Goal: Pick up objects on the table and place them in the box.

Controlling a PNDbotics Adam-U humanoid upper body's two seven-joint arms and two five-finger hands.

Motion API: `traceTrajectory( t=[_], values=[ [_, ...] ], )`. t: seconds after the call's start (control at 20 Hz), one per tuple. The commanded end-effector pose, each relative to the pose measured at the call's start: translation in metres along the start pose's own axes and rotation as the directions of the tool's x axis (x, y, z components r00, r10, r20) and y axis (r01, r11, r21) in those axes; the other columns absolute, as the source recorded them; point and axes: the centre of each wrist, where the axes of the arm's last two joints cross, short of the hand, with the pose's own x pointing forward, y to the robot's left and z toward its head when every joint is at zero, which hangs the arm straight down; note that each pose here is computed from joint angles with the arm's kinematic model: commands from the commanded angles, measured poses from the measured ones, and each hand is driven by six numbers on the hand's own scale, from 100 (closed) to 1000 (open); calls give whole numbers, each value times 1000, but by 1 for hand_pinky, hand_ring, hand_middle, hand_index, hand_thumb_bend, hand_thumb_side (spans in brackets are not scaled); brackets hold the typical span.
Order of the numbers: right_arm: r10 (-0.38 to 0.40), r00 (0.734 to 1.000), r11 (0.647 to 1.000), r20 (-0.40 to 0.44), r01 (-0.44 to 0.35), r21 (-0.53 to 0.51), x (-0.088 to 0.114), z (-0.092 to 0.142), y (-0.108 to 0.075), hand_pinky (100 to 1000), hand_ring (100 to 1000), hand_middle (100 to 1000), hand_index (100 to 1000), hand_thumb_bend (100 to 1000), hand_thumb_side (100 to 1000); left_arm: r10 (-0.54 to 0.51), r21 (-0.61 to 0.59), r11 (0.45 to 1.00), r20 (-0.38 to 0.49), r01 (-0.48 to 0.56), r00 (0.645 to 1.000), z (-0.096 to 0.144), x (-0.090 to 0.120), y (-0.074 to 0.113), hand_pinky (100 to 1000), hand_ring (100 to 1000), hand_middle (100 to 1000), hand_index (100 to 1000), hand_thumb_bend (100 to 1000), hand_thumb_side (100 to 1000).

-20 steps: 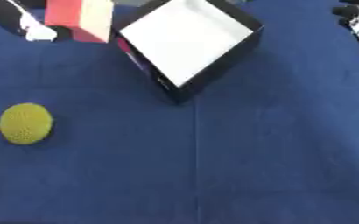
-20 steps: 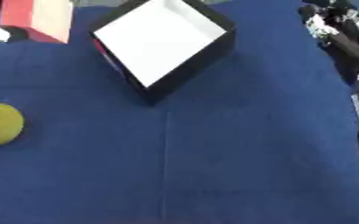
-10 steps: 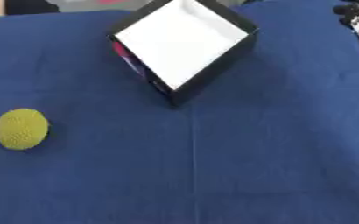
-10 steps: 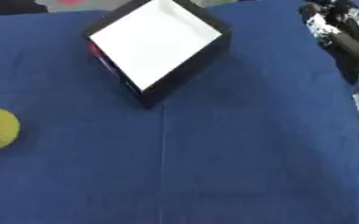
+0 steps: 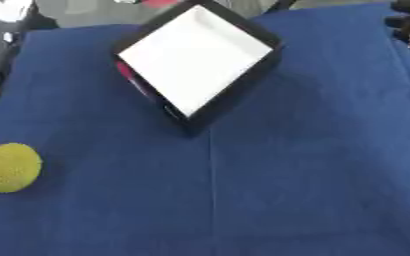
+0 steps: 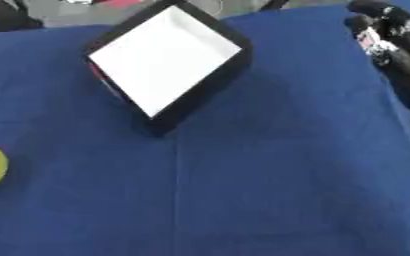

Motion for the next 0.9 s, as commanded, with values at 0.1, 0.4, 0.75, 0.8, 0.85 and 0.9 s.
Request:
traceTrajectory(
  t=[0.1,0.4,0.75,0.8,0.85,0.9],
  values=[
    [2,999,999,40,-3,37,12,-9,5,1000,930,921,862,100,470,-96,36,995,-35,97,995,-12,1,3,672,593,515,539,381,100],
    [-27,999,997,44,23,78,11,-14,17,1000,931,922,862,100,470,-226,-60,973,-48,223,973,-32,1,-31,690,617,541,566,452,100],
    [-30,999,995,45,26,94,12,-15,20,1000,931,922,862,100,470,-253,-93,965,-80,246,964,-36,-7,-54,716,660,599,624,422,100],
    [-30,999,995,44,26,95,12,-15,20,1000,931,922,862,100,469,-254,-95,965,-82,246,964,-36,-8,-55,740,695,639,662,429,100],
    [-29,999,995,43,25,96,12,-15,20,1000,931,923,862,100,470,-257,-103,963,-85,248,963,-35,-9,-57,765,731,685,709,416,100],
    [-28,999,995,42,24,96,12,-15,20,1000,931,923,862,100,470,-261,-111,962,-87,251,962,-35,-10,-58,795,766,731,751,413,100]
  ],
)
